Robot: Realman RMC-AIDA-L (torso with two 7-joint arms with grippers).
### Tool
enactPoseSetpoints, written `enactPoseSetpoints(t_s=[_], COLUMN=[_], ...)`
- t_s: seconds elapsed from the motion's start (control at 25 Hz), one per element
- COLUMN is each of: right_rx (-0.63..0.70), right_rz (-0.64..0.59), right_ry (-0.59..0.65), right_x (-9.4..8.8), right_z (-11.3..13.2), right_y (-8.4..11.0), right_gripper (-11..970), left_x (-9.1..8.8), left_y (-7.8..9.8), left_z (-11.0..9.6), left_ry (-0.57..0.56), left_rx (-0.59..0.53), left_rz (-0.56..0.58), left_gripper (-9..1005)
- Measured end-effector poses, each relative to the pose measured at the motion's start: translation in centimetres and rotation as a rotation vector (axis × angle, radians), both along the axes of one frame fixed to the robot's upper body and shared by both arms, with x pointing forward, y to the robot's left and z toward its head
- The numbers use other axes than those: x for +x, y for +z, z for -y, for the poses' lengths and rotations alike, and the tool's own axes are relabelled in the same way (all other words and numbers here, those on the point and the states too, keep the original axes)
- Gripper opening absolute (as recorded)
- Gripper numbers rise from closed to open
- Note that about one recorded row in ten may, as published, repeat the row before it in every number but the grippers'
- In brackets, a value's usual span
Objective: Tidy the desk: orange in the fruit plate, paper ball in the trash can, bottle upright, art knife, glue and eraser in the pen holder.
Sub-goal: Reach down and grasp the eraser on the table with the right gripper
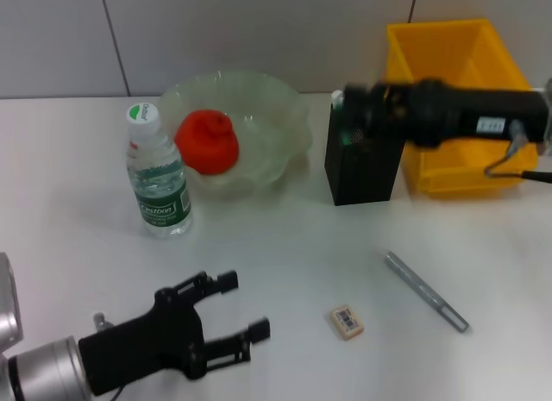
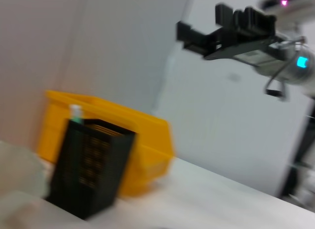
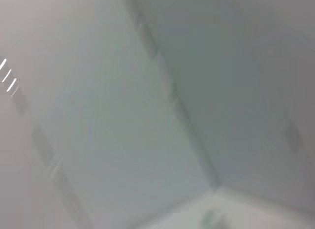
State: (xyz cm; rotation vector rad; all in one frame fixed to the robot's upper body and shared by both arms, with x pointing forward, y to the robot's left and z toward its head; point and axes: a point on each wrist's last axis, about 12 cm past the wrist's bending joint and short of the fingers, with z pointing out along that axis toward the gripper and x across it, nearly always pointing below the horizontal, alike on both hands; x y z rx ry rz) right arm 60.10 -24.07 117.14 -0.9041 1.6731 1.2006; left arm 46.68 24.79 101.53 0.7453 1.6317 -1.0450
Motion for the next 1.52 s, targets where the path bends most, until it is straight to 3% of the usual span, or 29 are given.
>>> enactPoseSetpoints(t_s=[0.2,0.24,0.32,0.48,0.88,1.52], right_rx=[-0.294,-0.349,-0.446,-0.641,-0.899,-1.027], right_rz=[-0.059,-0.065,-0.073,-0.066,0.008,0.118], right_ry=[0.16,0.18,0.219,0.309,0.395,0.54], right_x=[0.7,0.9,1.2,1.4,1.2,0.0], right_z=[-1.9,-2.4,-3.4,-6.3,-10.2,-11.4], right_y=[0.5,0.5,0.3,-0.6,-2.6,-4.2], right_gripper=[646,651,660,679,727,739], left_x=[0.0,0.1,0.6,1.0,1.5,1.5], left_y=[0.1,0.7,1.4,2.1,2.3,2.4], left_z=[-0.2,-1.8,-3.3,-4.5,-4.8,-5.3], left_ry=[-0.027,-0.105,-0.121,-0.108,-0.087,-0.04], left_rx=[0.007,0.039,0.049,0.053,0.053,0.034], left_rz=[-0.006,-0.047,-0.088,-0.105,-0.115,-0.12], left_gripper=[864,864,864,864,864,864])
